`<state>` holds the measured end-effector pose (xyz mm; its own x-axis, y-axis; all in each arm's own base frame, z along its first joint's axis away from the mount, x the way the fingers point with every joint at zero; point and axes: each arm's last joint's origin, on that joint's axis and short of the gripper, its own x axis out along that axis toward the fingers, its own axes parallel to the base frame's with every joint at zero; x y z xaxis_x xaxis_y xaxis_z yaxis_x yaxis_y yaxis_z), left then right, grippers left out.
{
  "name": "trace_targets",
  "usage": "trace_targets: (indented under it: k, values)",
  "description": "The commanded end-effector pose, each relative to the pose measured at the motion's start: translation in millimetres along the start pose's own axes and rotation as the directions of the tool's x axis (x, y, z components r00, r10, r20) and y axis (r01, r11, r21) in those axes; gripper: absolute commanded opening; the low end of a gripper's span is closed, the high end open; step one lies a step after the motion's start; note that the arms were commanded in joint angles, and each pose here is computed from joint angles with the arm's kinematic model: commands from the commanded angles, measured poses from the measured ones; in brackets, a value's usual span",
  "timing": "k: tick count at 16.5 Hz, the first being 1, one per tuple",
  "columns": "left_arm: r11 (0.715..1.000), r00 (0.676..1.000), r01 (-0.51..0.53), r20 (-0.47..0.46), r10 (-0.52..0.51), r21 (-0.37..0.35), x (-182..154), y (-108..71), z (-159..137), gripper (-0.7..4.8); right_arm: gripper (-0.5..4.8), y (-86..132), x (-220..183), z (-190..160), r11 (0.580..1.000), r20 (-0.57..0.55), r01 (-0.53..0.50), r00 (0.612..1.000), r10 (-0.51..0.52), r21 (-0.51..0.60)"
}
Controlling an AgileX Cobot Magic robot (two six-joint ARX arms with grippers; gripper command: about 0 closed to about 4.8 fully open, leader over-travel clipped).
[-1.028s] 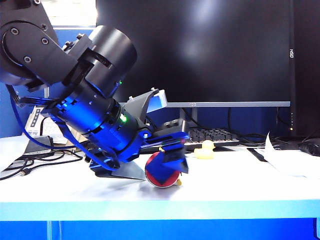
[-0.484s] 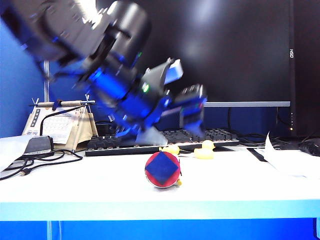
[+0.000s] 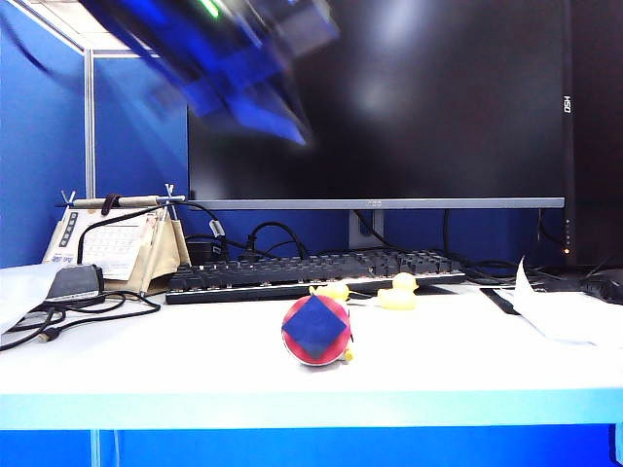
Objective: Pick up the doll with a different color than the other dolls and place it near you.
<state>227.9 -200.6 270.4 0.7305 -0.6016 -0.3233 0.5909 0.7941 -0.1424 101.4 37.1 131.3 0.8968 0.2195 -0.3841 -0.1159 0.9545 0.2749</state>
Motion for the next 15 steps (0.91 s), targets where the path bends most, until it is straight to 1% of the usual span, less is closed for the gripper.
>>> trace_targets:
  k: [1,2,3,4,5,6,7,9,10,11,12,13,14,15]
  values:
    - [0.996,0.992,-0.085,0.089,0.085,-0.001,-56.2,6.9,-12.2,0.17,1.44,0.5,0.1,1.0,1.000,0.016,-0.006,1.000,0.006,0.005]
    - [0.996,0.992,-0.089,0.094,0.090,-0.019,-72.6,9.3,-22.8,0.18,1.44,0.5,0.1,0.9,1.000,0.016,-0.007,1.000,0.007,0.005]
    - [0.995,0.991,-0.082,0.102,0.088,-0.060,-94.0,13.0,-41.5,0.17,1.44,0.5,0.1,0.9,1.000,0.016,-0.007,1.000,0.007,0.005]
    - [0.990,0.988,-0.099,0.105,0.109,-0.096,-112.1,17.2,-59.7,0.18,1.44,0.5,0.1,0.9,1.000,0.016,-0.007,1.000,0.007,0.005]
    - [0.981,0.980,-0.147,0.115,0.162,-0.129,-137.2,23.7,-84.7,0.18,1.44,0.5,0.1,0.9,1.000,0.015,-0.007,1.000,0.006,0.005]
    - [0.978,0.976,-0.162,0.123,0.179,-0.134,-149.0,26.6,-96.7,0.18,1.44,0.5,0.1,0.9,1.000,0.016,-0.007,1.000,0.007,0.005]
    - [0.968,0.964,-0.204,0.146,0.225,-0.144,-169.1,31.9,-115.4,0.18,1.44,0.6,0.1,0.9,1.000,0.015,-0.008,1.000,0.008,0.005]
    - [0.941,0.928,-0.253,0.219,0.302,-0.227,-192.3,38.4,-134.7,0.18,1.44,0.4,0.1,0.9,1.000,0.016,-0.005,1.000,0.005,0.005]
    - [0.902,0.905,-0.340,0.169,0.391,-0.267,-190.7,41.5,-139.6,0.18,1.44,0.4,0.3,1.1,1.000,0.016,-0.004,1.000,0.004,0.005]
    - [0.900,0.908,-0.353,0.138,0.395,-0.255,-186.9,41.7,-142.2,0.18,1.44,1.5,-0.6,0.5,0.999,0.005,-0.041,0.999,0.041,0.004]
    - [0.909,0.920,-0.334,0.124,0.373,-0.250,-184.2,41.5,-145.8,0.18,1.44,1.1,-0.8,0.9,1.000,0.013,-0.030,0.999,0.030,0.005]
    - [0.906,0.921,-0.341,0.103,0.375,-0.253,-181.6,42.6,-153.0,0.18,1.44,1.2,-1.5,2.3,1.000,0.031,-0.029,0.999,0.029,0.008]
    - [0.888,0.906,-0.388,0.078,0.417,-0.247,-180.5,45.0,-161.4,0.18,1.44,1.8,-2.0,2.7,0.999,0.035,-0.042,0.999,0.042,0.008]
    - [0.879,0.899,-0.413,0.051,0.436,-0.239,-178.7,46.3,-167.1,0.18,1.45,1.8,-2.1,3.0,0.999,0.038,-0.041,0.998,0.041,0.008]
